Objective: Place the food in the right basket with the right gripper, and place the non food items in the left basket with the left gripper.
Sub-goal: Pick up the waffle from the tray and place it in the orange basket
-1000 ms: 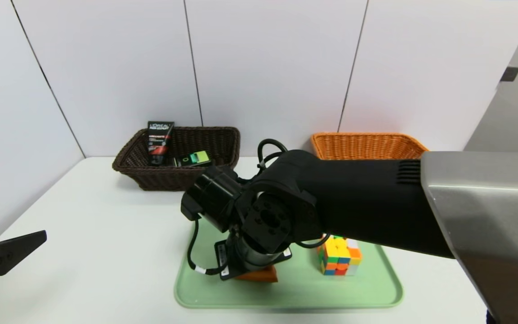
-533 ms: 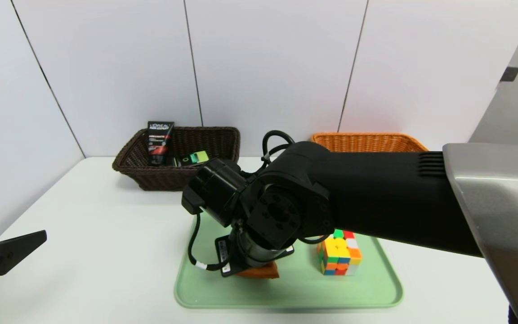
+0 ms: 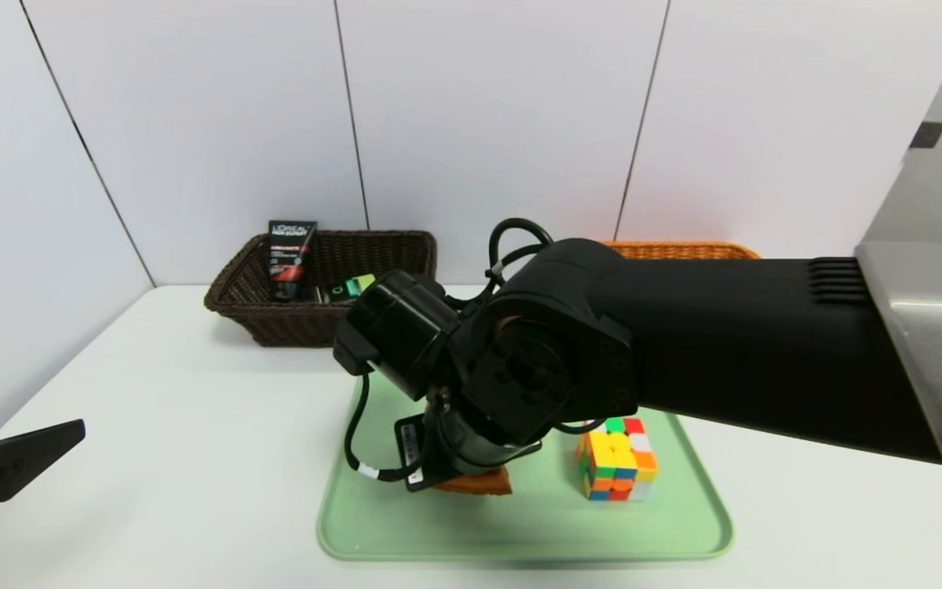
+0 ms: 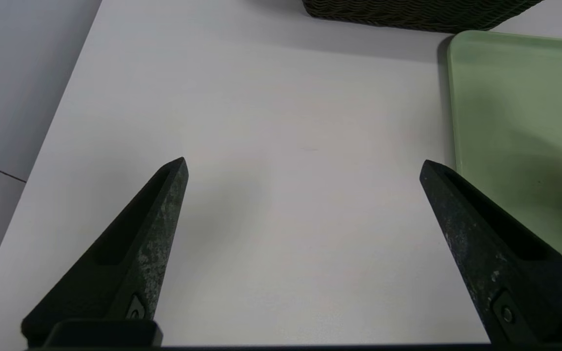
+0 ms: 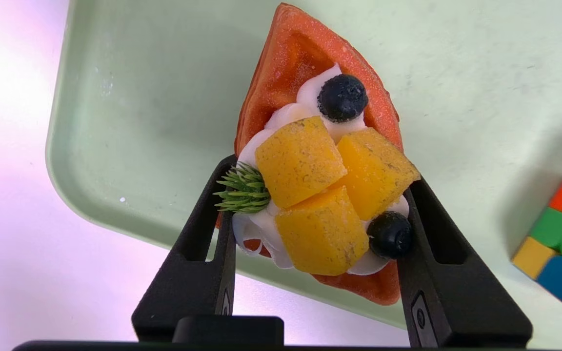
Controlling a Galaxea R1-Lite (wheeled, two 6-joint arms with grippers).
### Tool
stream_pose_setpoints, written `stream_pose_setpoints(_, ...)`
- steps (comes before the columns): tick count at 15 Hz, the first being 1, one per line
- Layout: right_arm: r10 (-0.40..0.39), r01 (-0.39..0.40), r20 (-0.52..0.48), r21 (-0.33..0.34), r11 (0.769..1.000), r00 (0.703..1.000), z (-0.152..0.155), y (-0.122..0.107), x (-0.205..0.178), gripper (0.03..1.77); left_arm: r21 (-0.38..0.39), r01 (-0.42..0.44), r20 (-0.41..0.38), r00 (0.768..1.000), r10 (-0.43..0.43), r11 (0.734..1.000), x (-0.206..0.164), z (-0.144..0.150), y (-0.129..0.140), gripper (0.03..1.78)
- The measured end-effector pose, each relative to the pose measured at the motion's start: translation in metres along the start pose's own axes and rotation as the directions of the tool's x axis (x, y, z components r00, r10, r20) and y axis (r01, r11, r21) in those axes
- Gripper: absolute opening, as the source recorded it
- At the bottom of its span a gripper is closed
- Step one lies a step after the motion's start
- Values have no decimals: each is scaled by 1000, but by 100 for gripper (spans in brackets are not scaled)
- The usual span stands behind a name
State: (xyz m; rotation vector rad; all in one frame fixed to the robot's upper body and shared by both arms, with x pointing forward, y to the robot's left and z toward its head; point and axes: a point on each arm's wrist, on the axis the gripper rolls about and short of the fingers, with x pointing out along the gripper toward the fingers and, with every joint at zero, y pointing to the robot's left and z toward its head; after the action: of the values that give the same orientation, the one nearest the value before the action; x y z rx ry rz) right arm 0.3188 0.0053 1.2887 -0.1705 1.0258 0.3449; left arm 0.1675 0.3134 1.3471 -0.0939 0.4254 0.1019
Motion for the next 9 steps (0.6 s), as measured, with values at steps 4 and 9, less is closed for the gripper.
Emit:
stream_pose_setpoints(4, 6, -7, 39, 18, 1000, 999, 7, -10, -16, 88, 1, 0, -3, 1000, 0, 1000, 0, -1, 0, 169)
stream_pose_setpoints(9, -7, 1, 141, 41, 999, 990, 31, -53, -49, 88, 3, -1, -8, 1000, 1, 1000, 1, -2, 0, 169)
